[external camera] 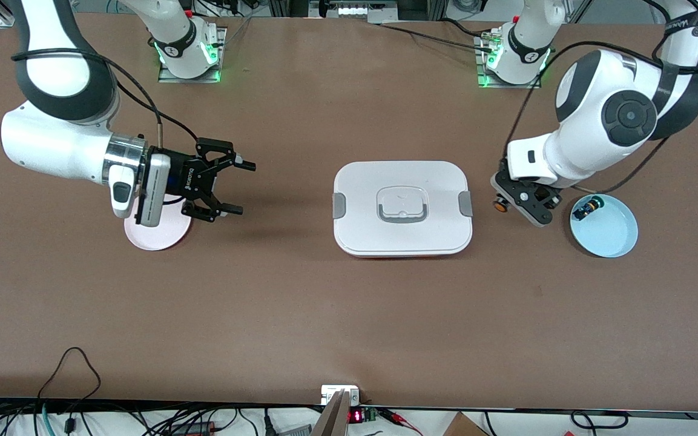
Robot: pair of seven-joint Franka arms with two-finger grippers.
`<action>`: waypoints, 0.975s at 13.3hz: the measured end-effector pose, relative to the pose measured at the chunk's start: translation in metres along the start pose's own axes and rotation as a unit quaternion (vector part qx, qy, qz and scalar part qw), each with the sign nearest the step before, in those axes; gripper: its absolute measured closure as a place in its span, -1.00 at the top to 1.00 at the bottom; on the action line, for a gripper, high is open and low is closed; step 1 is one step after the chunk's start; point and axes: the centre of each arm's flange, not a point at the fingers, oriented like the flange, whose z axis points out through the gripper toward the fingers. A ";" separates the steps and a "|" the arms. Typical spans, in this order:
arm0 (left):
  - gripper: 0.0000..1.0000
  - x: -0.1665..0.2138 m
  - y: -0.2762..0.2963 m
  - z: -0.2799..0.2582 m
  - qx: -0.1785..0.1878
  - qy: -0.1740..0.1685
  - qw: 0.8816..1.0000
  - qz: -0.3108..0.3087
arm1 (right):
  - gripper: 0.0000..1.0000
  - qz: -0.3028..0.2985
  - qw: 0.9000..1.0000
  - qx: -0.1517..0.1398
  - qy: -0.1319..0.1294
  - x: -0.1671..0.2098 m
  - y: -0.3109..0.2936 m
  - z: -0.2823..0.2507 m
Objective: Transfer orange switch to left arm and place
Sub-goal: 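Carry the switch with the left gripper while the right gripper withdraws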
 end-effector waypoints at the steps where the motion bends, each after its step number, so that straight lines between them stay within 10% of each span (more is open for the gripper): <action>1: -0.19 -0.007 -0.011 0.003 0.020 -0.017 0.999 0.038 | 1.00 0.052 0.998 -0.013 -0.017 -0.002 0.001 0.001; 5: -0.19 -0.043 -0.063 0.014 0.061 -0.072 0.984 0.152 | 1.00 0.188 0.963 -0.143 -0.126 -0.017 0.004 0.003; 10: -0.19 -0.130 -0.164 0.066 0.076 -0.041 0.958 0.273 | 1.00 0.250 0.865 -0.331 -0.284 -0.030 -0.019 -0.022; 13: -0.19 -0.170 -0.209 0.122 0.074 -0.016 0.952 0.296 | 1.00 0.215 0.821 -0.435 -0.302 -0.017 -0.026 -0.051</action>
